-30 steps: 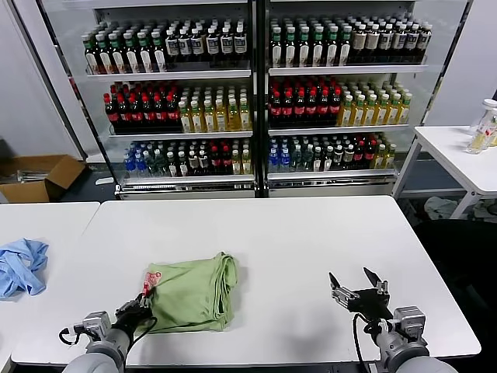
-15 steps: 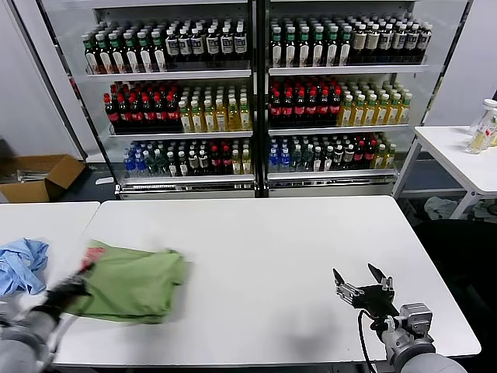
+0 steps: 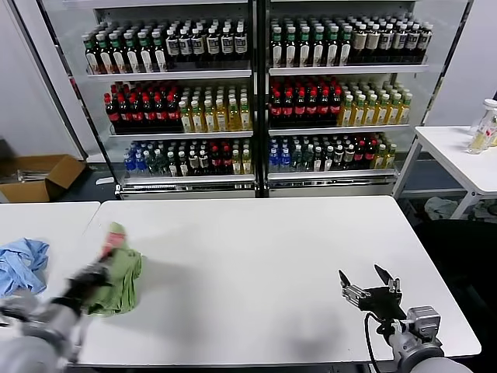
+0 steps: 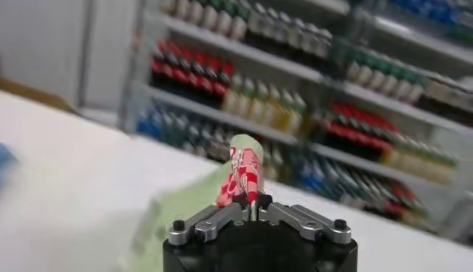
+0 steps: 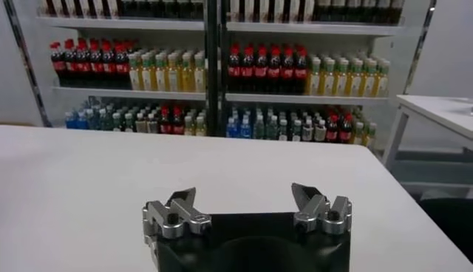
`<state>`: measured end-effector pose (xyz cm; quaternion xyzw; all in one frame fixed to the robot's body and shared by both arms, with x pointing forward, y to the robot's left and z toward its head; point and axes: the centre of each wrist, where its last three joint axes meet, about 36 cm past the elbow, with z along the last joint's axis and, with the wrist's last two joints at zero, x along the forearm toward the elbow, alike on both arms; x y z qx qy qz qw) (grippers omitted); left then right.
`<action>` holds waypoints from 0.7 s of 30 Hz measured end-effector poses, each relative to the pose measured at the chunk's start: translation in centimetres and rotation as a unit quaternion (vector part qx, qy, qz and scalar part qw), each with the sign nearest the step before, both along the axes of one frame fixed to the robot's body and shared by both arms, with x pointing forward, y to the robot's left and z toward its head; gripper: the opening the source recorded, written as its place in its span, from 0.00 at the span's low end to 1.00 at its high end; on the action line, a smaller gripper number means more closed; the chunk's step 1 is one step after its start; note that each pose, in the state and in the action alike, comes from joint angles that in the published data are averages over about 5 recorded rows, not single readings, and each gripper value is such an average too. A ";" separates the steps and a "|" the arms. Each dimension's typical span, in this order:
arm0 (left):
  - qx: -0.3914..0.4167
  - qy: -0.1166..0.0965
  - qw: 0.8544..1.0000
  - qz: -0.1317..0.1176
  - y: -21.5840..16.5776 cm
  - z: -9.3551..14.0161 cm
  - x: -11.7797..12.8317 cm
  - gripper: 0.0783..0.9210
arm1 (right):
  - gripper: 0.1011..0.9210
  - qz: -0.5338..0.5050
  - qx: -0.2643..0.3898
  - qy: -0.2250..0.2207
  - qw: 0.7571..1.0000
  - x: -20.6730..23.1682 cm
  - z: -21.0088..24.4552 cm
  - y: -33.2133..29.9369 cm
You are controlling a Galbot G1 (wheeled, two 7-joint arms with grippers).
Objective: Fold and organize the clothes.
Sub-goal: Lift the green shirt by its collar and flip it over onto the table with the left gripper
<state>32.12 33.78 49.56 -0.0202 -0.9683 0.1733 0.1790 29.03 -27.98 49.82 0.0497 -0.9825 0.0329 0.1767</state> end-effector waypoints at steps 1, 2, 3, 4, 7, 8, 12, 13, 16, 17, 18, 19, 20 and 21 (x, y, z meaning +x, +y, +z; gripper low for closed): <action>-0.007 0.005 1.000 -0.014 -1.6 -0.8 0.0 0.04 | 0.88 0.000 -0.001 0.000 1.000 -0.1 0.0 0.0; -0.014 0.009 0.999 -0.028 -3.3 -1.4 0.1 0.04 | 0.88 -0.001 -0.001 0.000 1.000 -0.2 0.1 0.0; -0.022 0.013 0.999 -0.041 -4.9 -2.0 0.1 0.04 | 0.88 -0.001 -0.002 0.000 1.000 -0.3 0.1 -0.1; -0.030 0.014 0.998 -0.052 -6.4 -2.4 0.2 0.04 | 0.88 -0.001 -0.002 0.001 1.000 -0.4 0.2 -0.1; -0.052 0.015 0.996 -0.076 -10.2 -3.3 0.6 0.04 | 0.88 -0.002 -0.003 0.002 1.000 -0.6 0.2 0.0; -0.058 0.014 0.995 -0.081 -11.4 -3.4 0.8 0.04 | 0.88 -0.001 -0.004 0.003 1.000 -0.7 0.2 0.0; -0.079 0.006 0.993 -0.091 -15.1 -3.8 1.8 0.04 | 0.88 0.000 -0.006 0.005 1.000 -0.9 0.1 0.0; -0.083 0.004 0.992 -0.091 -16.0 -3.8 2.1 0.04 | 0.88 0.001 -0.007 0.005 1.000 -0.9 0.1 0.0; -0.094 -0.001 0.991 -0.094 -18.4 -4.0 3.0 0.05 | 0.88 0.002 -0.008 0.004 1.000 -0.8 0.1 -0.1; -0.096 -0.003 0.991 -0.095 -19.2 -4.0 3.3 0.06 | 0.88 0.003 -0.009 0.004 1.000 -0.8 0.1 -0.1; -0.098 -0.006 0.991 -0.096 -19.8 -4.1 3.6 0.08 | 0.88 0.004 -0.009 0.005 1.000 -0.7 0.0 -0.1; -0.100 -0.009 0.990 -0.096 -20.4 -4.1 3.9 0.11 | 0.88 0.005 -0.009 0.005 1.000 -0.6 0.0 -0.1; -0.102 -0.013 0.990 -0.097 -20.9 -4.2 4.2 0.14 | 0.88 0.007 -0.009 0.005 1.000 -0.5 -0.1 -0.1; -0.103 -0.017 0.990 -0.097 -21.3 -4.2 4.5 0.17 | 0.88 0.008 -0.009 0.004 1.000 -0.4 -0.1 -0.1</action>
